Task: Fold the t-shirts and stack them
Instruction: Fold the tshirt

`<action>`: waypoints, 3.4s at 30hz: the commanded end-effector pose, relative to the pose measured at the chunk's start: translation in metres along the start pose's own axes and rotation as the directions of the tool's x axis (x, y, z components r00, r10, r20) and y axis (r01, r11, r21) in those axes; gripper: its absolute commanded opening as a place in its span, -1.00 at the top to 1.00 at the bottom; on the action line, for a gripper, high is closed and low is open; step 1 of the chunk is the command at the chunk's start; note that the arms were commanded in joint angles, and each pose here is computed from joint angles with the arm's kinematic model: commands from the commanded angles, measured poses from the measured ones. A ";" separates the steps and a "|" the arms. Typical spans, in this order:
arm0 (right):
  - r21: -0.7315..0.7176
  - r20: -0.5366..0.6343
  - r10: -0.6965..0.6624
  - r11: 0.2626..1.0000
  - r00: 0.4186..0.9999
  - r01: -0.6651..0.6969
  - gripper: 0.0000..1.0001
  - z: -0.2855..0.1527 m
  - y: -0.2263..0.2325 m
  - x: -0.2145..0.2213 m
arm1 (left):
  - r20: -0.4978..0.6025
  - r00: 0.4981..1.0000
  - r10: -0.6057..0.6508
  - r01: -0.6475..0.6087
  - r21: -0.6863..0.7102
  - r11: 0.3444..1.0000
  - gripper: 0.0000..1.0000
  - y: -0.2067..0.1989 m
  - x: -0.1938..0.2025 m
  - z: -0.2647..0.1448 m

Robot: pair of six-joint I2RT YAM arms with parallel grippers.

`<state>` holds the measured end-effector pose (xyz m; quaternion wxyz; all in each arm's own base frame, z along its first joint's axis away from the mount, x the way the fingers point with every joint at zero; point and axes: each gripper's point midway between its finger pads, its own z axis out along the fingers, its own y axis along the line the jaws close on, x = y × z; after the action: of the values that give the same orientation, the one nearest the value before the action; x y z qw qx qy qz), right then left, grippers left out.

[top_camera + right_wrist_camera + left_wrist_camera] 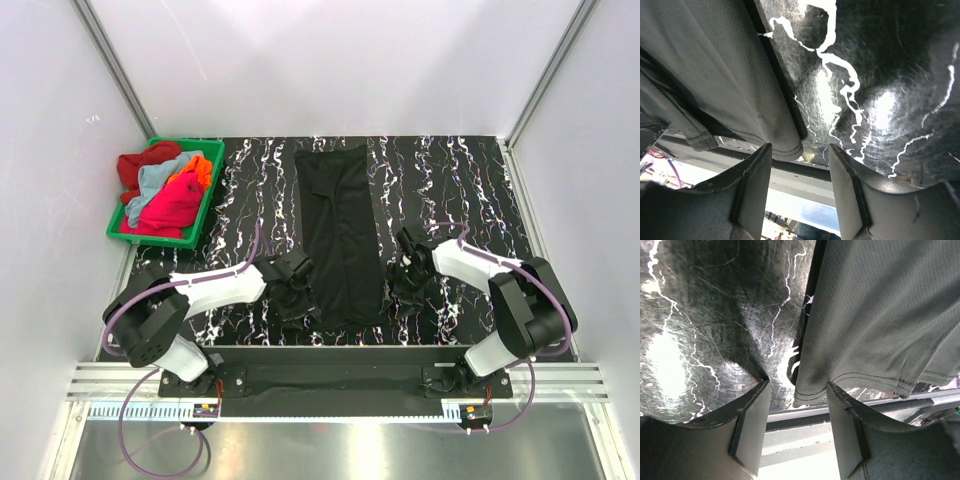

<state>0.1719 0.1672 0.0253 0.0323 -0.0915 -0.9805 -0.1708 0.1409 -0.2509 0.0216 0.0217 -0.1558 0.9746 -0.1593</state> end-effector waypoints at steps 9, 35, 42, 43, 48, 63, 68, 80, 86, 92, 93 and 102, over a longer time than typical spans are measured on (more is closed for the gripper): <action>-0.040 -0.035 -0.037 0.999 0.999 0.035 -0.04 0.013 0.003 0.000 | 0.025 1.000 -0.012 0.013 -0.017 1.000 0.02 -0.002 -0.006 0.009; -0.076 -0.079 0.035 0.996 0.996 -0.041 1.00 0.021 -0.002 0.018 | 0.028 0.998 -0.052 0.051 0.016 0.999 1.00 0.039 0.006 0.003; -0.123 -0.103 0.042 0.991 0.994 -0.055 1.00 0.023 0.003 0.025 | 0.011 1.000 -0.007 0.007 0.040 0.999 1.00 0.031 0.005 0.001; -0.126 -0.102 0.041 0.991 0.994 -0.054 1.00 0.022 0.004 0.025 | 0.009 1.000 -0.013 0.013 0.040 0.999 1.00 0.031 0.006 0.001; -0.152 -0.105 0.040 0.987 0.994 -0.056 1.00 0.020 0.008 0.027 | 0.047 0.999 -0.004 0.000 0.090 0.996 0.34 0.026 0.002 -0.009; -0.161 -0.120 0.038 0.985 0.992 -0.058 0.14 0.020 0.012 0.026 | 0.004 0.998 0.060 -0.060 0.148 0.987 -0.19 0.021 0.011 -0.007; -0.166 -0.115 0.044 0.984 0.992 -0.063 0.22 0.019 0.013 0.026 | -0.007 0.998 0.060 -0.059 0.123 0.991 -0.09 0.023 0.009 -0.001; -0.275 -0.089 0.025 0.960 0.996 -0.049 1.00 -0.003 0.029 0.034 | 0.001 0.992 0.126 -0.123 0.205 0.971 1.00 -0.001 0.006 -0.016; -0.262 -0.128 0.050 0.962 0.991 -0.082 1.00 0.003 0.022 0.044 | -0.014 0.991 0.133 -0.128 0.177 0.976 1.00 0.008 0.010 -0.020; -0.264 -0.133 0.059 0.960 0.989 -0.093 1.00 0.002 0.019 0.059 | -0.005 0.993 0.120 -0.116 0.206 0.972 1.00 0.014 0.017 -0.027; -0.265 -0.134 0.058 0.960 0.989 -0.092 1.00 0.002 0.019 0.061 | -0.002 0.993 0.117 -0.114 0.212 0.971 1.00 0.015 0.018 -0.029; -0.303 -0.073 0.052 0.950 0.996 -0.072 1.00 -0.018 0.039 0.043 | 0.056 0.992 0.113 -0.123 0.254 0.959 1.00 0.002 0.006 -0.055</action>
<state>0.1177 0.1960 0.0378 0.0780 -0.1215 -0.9419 -0.3033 0.1155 -0.2286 0.0516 0.0499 -0.0968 0.9583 -0.2641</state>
